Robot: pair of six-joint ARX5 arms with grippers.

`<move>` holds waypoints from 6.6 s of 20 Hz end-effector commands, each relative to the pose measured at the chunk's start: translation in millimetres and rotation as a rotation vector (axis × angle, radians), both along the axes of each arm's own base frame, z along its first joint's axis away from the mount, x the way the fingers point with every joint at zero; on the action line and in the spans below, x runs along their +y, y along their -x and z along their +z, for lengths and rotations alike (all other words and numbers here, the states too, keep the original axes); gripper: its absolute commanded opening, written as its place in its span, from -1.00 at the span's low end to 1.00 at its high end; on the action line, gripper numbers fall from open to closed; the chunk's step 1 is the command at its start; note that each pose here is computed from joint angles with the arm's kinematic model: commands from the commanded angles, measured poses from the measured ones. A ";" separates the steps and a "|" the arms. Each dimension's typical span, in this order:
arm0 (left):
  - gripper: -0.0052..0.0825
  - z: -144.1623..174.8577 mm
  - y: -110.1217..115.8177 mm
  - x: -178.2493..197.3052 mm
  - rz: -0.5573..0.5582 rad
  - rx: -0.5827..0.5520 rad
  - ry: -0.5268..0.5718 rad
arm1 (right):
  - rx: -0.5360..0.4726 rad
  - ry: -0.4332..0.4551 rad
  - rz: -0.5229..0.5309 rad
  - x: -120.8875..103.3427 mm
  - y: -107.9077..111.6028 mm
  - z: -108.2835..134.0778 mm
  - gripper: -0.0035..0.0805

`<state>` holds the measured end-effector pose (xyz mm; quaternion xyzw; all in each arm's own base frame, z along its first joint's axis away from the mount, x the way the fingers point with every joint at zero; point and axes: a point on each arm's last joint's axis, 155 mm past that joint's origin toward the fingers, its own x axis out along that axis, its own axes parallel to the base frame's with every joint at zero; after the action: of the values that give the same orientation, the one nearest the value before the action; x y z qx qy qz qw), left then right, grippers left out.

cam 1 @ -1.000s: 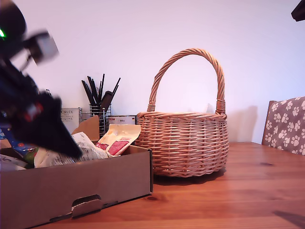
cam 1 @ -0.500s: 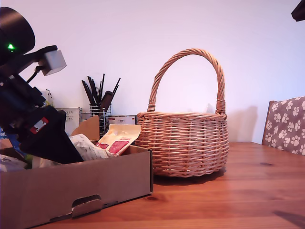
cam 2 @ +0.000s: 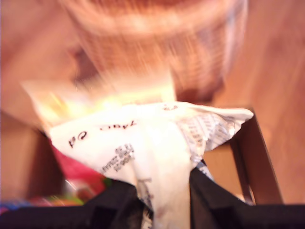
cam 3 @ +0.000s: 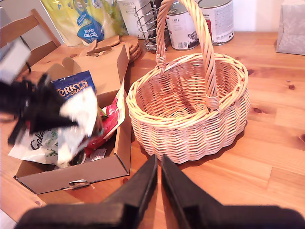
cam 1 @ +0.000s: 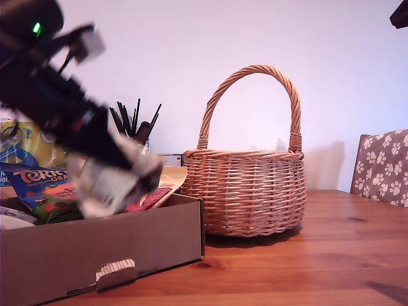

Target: Move the bags of Easter eggs from the cardboard box on the left into the woven basket on the right side.

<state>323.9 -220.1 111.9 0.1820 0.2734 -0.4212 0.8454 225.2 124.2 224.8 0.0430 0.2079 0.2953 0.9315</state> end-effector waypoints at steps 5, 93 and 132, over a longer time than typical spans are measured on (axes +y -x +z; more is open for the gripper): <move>-0.55 83.0 -11.5 -48.0 -0.130 -0.202 0.160 | 0.004 0.000 0.008 1.7 0.2 -4.0 -0.95; 0.42 41.8 -108.6 150.4 0.468 0.458 -0.006 | 0.044 0.007 0.011 3.2 -3.7 -13.1 -0.95; -0.83 -35.0 -14.2 48.9 0.177 0.855 -0.282 | 0.035 0.005 0.011 3.4 -4.5 -11.3 -0.95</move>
<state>339.0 -170.2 84.7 0.0807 0.6611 -0.3410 0.6634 230.1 126.0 217.3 0.0448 0.2237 0.2956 0.9277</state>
